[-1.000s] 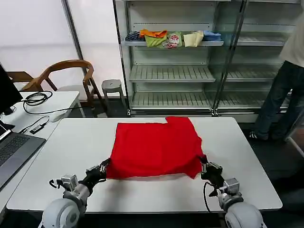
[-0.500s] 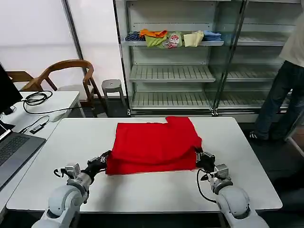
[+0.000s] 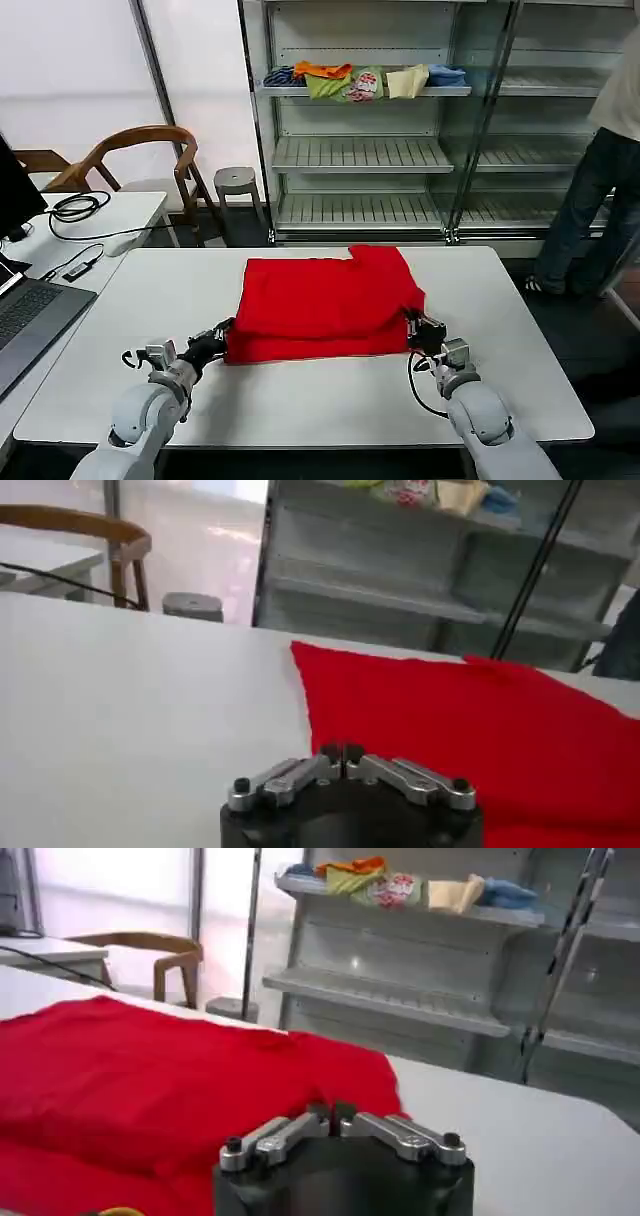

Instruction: Fold and organize the clothes.

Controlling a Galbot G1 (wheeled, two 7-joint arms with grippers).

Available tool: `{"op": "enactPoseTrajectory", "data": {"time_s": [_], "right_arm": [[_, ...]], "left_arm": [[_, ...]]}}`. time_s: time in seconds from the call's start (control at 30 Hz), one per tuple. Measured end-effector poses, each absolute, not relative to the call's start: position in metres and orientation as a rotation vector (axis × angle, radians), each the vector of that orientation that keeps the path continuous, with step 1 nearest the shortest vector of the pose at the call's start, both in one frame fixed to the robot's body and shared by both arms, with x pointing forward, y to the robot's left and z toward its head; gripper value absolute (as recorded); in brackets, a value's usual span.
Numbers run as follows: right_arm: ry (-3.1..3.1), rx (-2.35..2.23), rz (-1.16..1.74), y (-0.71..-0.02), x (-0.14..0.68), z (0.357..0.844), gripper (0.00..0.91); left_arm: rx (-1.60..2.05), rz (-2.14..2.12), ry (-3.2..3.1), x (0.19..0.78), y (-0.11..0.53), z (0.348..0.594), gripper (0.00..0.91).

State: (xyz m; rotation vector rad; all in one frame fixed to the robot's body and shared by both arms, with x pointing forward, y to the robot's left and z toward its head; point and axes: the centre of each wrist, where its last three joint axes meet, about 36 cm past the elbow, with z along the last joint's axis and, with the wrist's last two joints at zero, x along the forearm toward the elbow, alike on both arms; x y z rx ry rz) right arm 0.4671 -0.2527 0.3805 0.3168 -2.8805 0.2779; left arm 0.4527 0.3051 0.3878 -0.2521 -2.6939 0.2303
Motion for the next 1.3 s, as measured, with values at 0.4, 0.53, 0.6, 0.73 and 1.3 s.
{"op": "enactPoseTrajectory", "data": {"time_s": [0.4, 0.53, 0.6, 0.73, 1.3], "right_arm": [[-2.899, 0.245, 0.279, -0.263, 0.47, 0.385, 0.907], [-2.903, 0.234, 0.273, -0.268, 0.459, 0.389, 0.907], [-2.903, 0.225, 0.27, -0.271, 0.451, 0.391, 0.907], [-2.9, 0.209, 0.248, -0.275, 0.434, 0.395, 0.907], [-2.837, 0.134, 0.176, -0.289, 0.391, 0.389, 0.907]], "left_arm": [[-0.203, 0.205, -2.716, 0.459, 0.32, 0.387, 0.907], [-0.197, 0.194, -2.73, 0.454, 0.325, 0.393, 0.907], [-0.199, 0.188, -2.738, 0.45, 0.325, 0.397, 0.907], [-0.217, 0.167, -2.739, 0.436, 0.321, 0.404, 0.907], [-0.235, 0.107, -2.64, 0.398, 0.285, 0.406, 0.907]]}}
